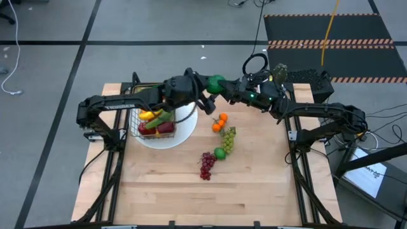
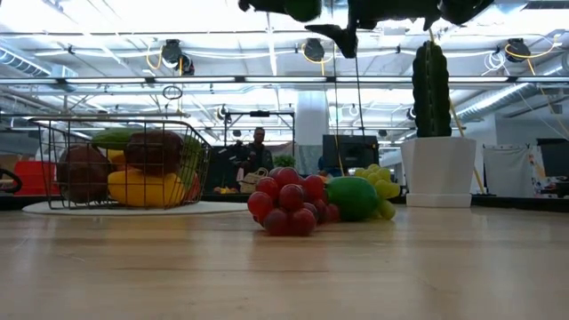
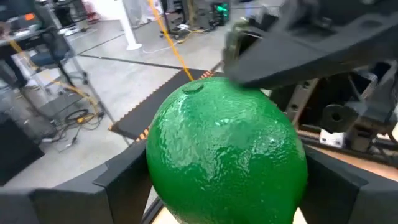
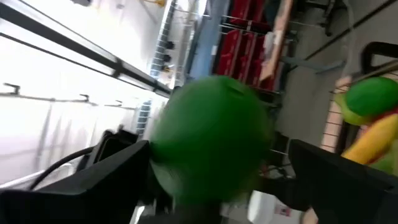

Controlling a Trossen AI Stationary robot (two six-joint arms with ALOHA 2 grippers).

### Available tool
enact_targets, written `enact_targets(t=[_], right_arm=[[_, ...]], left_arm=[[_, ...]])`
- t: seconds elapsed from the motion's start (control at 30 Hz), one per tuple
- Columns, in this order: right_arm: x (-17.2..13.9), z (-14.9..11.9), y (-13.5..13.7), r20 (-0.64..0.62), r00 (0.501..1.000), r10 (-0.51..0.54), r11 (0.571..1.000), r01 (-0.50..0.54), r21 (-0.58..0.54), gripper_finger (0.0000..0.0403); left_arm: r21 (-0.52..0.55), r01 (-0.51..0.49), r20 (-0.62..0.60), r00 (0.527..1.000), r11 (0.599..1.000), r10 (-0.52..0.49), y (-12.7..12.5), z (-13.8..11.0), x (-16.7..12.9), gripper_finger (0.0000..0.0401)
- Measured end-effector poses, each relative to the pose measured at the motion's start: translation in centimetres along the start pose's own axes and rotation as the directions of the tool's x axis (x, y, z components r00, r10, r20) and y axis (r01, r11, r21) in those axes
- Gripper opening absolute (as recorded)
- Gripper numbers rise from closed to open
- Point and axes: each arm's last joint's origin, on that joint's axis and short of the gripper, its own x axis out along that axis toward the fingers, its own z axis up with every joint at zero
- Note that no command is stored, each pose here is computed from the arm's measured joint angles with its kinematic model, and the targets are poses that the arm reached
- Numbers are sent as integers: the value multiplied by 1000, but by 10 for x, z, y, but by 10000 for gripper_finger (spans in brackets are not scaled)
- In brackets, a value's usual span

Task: Build produce basket
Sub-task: Put the bottom green lime into the wire basket

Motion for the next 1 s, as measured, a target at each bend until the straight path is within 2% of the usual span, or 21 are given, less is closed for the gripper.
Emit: enact_targets(t=[0.13,0.37,0.53,0.67,0.8,1.0], right_arm=[[-2,1,6,4,999,43,999,-43,3,388],[-10,2,20,16,995,98,995,-98,-37,391],[-18,-7,33,4,990,141,989,-140,-50,391],[-23,-23,37,30,994,106,993,-105,-49,388],[-26,-42,38,64,996,65,997,-61,-55,382],[-36,-71,40,87,996,-6,997,12,-74,380]], left_arm=[[-70,-22,24,999,997,23,12,12,-21,315],[-210,2,71,997,978,13,33,32,-66,320],[-365,81,124,992,928,-38,47,43,-99,322],[-514,173,173,980,840,-96,54,50,-120,323],[-644,277,231,959,713,-164,58,57,-140,323],[-756,404,291,912,515,-288,55,62,-161,323]])
